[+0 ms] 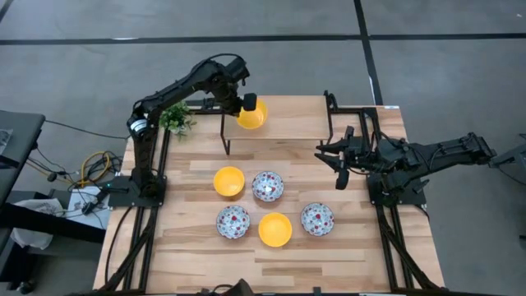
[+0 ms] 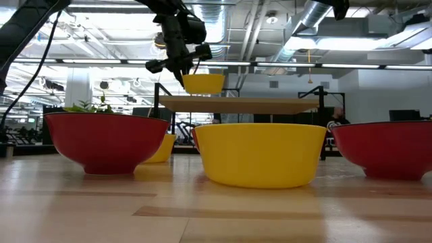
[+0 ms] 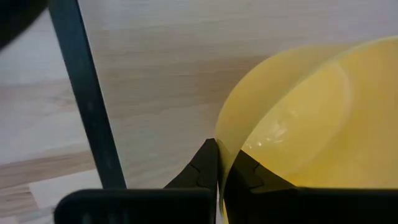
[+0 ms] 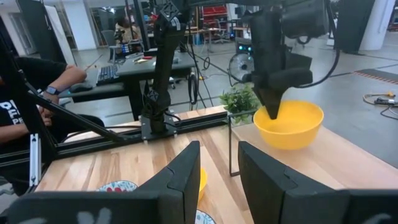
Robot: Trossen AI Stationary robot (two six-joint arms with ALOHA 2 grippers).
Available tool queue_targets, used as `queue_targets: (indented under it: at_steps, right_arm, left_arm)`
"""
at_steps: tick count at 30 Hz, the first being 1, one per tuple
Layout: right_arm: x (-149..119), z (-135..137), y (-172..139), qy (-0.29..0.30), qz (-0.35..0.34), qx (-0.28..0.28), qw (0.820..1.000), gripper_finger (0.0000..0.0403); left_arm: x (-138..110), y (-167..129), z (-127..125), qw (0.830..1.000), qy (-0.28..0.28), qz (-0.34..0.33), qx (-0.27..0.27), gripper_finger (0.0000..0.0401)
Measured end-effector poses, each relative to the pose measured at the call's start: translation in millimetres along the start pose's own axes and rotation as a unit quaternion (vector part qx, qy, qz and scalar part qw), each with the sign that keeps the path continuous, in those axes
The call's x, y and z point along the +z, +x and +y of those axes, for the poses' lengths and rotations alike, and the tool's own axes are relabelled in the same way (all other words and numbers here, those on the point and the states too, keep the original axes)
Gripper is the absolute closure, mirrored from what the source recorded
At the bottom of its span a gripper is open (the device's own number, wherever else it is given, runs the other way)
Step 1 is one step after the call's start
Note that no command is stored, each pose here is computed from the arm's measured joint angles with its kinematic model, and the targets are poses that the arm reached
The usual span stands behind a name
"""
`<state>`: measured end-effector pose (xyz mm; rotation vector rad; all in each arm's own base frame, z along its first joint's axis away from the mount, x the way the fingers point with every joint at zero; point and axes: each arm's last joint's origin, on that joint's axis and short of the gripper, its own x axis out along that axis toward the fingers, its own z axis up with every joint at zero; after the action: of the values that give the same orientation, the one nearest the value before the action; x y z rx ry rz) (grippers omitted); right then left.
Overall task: Pick & Place Mini bowls
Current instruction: Put the top right yellow bowl on the shelf
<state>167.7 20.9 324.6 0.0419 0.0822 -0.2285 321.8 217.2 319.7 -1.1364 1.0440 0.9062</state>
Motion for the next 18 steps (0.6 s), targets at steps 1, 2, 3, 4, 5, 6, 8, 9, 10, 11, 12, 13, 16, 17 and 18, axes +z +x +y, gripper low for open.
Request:
queue_targets:
  at_steps: [1, 2, 3, 4, 5, 6, 8, 9, 10, 11, 12, 13, 16, 17, 18]
  right_arm:
    - [0.0, 0.0, 0.0, 0.0, 0.0, 0.0, 1.0, 0.0305]
    - [0.0, 0.0, 0.0, 0.0, 0.0, 0.0, 1.0, 0.0305]
    - [0.0, 0.0, 0.0, 0.0, 0.0, 0.0, 1.0, 0.0305]
    - [0.0, 0.0, 0.0, 0.0, 0.0, 0.0, 1.0, 0.0305]
    - [0.0, 0.0, 0.0, 0.0, 0.0, 0.0, 1.0, 0.0305]
    - [0.0, 0.0, 0.0, 0.0, 0.0, 0.0, 1.0, 0.0305]
    - [0.0, 0.0, 0.0, 0.0, 0.0, 0.0, 1.0, 0.0305]
    - [0.0, 0.0, 0.0, 0.0, 0.0, 0.0, 1.0, 0.0305]
    - [0.0, 0.0, 0.0, 0.0, 0.0, 0.0, 1.0, 0.0305]
    - [0.0, 0.0, 0.0, 0.0, 0.0, 0.0, 1.0, 0.0305]
    - [0.0, 0.0, 0.0, 0.0, 0.0, 0.0, 1.0, 0.0305]
    - [0.0, 0.0, 0.0, 0.001, 0.0, 0.0, 1.0, 0.0305]
    - [0.0, 0.0, 0.0, 0.004, 0.0, 0.0, 1.0, 0.0305]
    - [0.0, 0.0, 0.0, 0.004, 0.0, 0.0, 1.0, 0.0305]
    - [0.0, 0.0, 0.0, 0.004, 0.0, 0.0, 1.0, 0.0305]
  left_arm:
    - [-0.3, 0.8, -0.5, 1.0, 0.001, 0.001, 0.0, 0.0398]
    - [-0.2, 1.4, -0.7, 1.0, 0.001, 0.002, 0.001, 0.0398]
    - [-0.2, 1.8, -0.8, 1.0, 0.001, 0.003, 0.001, 0.0398]
    - [-0.1, 2.2, -0.9, 1.0, 0.001, 0.003, 0.001, 0.0398]
    - [0.6, 2.1, -0.3, 1.0, 0.0, 0.0, 0.004, 0.0398]
    - [1.0, 2.1, 0.1, 1.0, 0.0, -0.002, 0.006, 0.0398]
    - [1.5, 2.0, 0.7, 1.0, -0.001, -0.003, 0.007, 0.0398]
    - [1.9, 1.9, 1.0, 1.0, -0.002, -0.003, 0.007, 0.0398]
    - [2.2, 1.9, 1.4, 1.0, -0.002, -0.003, 0.007, 0.0398]
    - [2.3, 1.9, 1.4, 1.0, -0.002, -0.003, 0.006, 0.0398]
    - [2.3, 1.9, 1.4, 1.0, -0.001, -0.003, 0.006, 0.0398]
    - [2.7, 1.8, 1.9, 1.0, -0.001, -0.003, 0.006, 0.0398]
    - [6.0, 1.2, 5.2, 1.0, -0.006, -0.004, 0.007, 0.0398]
    - [7.3, 1.0, 6.6, 1.0, -0.008, -0.005, 0.007, 0.0398]
    - [8.1, 0.8, 7.5, 1.0, -0.009, -0.005, 0.008, 0.0398]
